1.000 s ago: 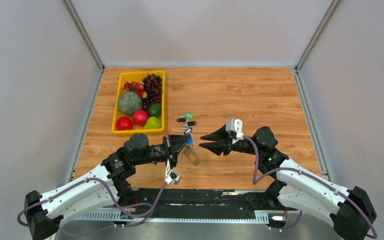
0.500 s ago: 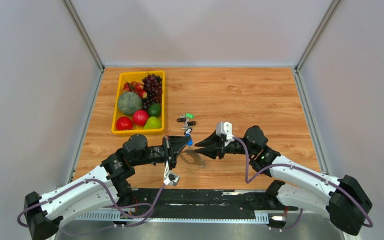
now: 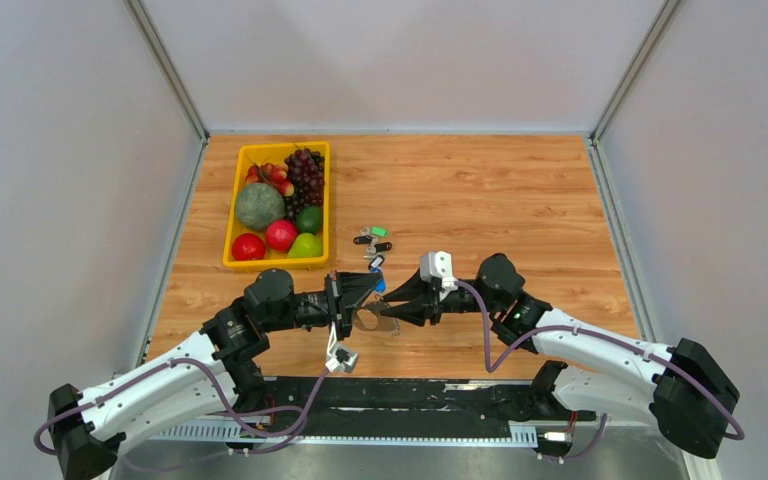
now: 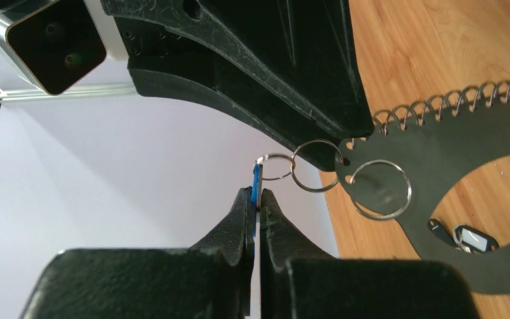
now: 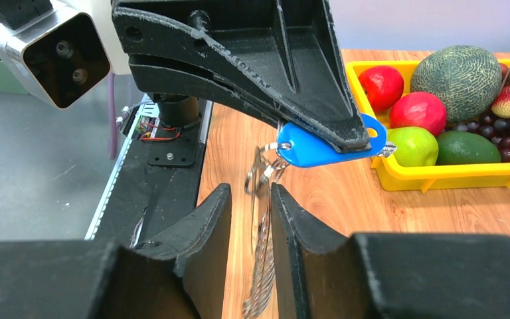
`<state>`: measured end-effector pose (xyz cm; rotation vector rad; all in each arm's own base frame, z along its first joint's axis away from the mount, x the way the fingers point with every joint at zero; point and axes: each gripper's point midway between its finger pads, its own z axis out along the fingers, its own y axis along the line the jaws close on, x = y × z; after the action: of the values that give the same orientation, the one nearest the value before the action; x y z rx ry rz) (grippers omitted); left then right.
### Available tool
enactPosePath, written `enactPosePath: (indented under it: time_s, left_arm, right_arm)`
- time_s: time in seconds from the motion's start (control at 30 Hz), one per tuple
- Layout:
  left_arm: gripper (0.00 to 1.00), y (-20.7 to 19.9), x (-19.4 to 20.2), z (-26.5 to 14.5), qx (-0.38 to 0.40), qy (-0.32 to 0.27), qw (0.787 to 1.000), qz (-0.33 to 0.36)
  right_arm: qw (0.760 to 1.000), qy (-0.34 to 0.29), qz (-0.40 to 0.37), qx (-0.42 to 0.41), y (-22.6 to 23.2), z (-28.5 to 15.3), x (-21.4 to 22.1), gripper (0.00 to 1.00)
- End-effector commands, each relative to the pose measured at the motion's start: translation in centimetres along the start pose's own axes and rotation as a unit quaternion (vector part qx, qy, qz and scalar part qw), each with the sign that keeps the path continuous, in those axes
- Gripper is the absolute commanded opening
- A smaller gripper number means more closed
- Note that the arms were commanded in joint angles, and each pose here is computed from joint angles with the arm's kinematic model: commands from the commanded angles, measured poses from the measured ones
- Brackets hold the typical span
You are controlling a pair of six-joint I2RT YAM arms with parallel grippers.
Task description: Remove the keys from the keyring
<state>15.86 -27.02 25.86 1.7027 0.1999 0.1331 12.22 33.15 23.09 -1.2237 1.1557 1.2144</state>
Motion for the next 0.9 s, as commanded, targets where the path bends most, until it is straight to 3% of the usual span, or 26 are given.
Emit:
enactPosePath:
  time_s: [0.0,0.1,0.3,0.7,0.87]
  left_arm:
    - [0.0,1.7,-1.1,0.0,-0.029,-0.027,0.999,0.014]
    - [0.0,1.6,-1.3,0.1,-0.027,-0.032,0.999,0.013]
    - [0.0,1.7,-1.2,0.0,-0.028,-0.029,0.999,0.011]
    - [0.0,1.6,-1.3,0.0,-0.027,-0.032,0.999,0.009]
    - [0.0,1.6,-1.2,-0.1,-0.028,-0.028,0.999,0.01]
  right_arm:
    - [0.998,-0.042,-0.039,0.001,-0.2,0.6,-3.3,0.31]
    - [0.998,-0.043,-0.037,0.011,-0.5,0.7,-3.4,0.3]
    - [0.998,-0.04,-0.038,0.026,-1.0,0.5,-3.4,0.15]
    - [0.997,-0.039,-0.044,0.044,-1.2,-0.1,-4.2,0.23]
    - [0.998,-0.03,-0.043,0.044,-1.2,-0.1,-3.9,0.03]
